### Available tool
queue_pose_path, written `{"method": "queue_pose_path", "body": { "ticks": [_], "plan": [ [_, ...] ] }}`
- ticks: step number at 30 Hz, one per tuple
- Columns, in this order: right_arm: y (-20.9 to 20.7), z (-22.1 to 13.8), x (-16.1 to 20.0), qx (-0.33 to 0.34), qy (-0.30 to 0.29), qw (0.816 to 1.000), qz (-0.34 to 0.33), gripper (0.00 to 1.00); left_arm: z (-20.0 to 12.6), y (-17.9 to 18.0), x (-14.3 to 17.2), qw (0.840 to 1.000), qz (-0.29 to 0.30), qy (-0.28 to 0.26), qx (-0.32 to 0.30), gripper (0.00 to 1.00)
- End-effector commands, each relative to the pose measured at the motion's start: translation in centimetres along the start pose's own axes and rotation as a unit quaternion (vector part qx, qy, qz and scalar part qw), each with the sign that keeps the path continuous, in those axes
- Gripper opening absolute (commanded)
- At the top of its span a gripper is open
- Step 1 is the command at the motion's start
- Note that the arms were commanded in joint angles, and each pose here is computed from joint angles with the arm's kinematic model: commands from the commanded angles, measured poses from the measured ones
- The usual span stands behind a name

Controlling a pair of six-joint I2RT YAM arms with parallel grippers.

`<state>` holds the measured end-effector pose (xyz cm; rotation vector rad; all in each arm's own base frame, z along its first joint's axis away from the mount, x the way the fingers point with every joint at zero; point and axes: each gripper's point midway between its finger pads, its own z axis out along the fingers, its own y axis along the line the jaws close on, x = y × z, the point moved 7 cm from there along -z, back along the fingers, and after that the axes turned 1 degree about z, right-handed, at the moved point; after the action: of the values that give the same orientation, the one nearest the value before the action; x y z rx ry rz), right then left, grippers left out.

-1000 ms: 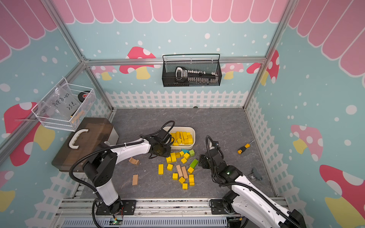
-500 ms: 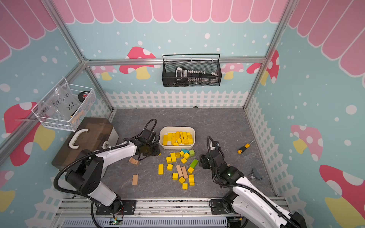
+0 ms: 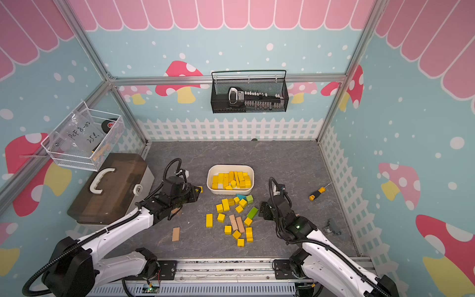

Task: Pick out the yellow building blocks
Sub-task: Pick up the building block from the center of the board, then place the building block in the storage box.

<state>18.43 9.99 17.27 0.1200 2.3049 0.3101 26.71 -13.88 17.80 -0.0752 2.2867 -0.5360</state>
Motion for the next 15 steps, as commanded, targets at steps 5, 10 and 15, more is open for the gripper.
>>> {"method": "queue_pose_path", "body": {
  "ticks": [5, 10, 15],
  "plan": [
    [-0.4, 0.2, 0.4, 0.013, 0.005, 1.000, 0.005, 0.91, 2.1, -2.8, -2.0, 0.996, 0.046, -0.025, 0.073, 0.11],
    [-0.4, 0.2, 0.4, 0.013, 0.005, 1.000, 0.005, 0.91, 3.5, -3.7, -1.7, 0.994, 0.061, 0.007, 0.087, 0.13],
    [-0.4, 0.2, 0.4, 0.013, 0.005, 1.000, 0.004, 0.91, 4.5, -4.7, -1.5, 0.993, 0.080, 0.026, 0.078, 0.17]
  ]
}}
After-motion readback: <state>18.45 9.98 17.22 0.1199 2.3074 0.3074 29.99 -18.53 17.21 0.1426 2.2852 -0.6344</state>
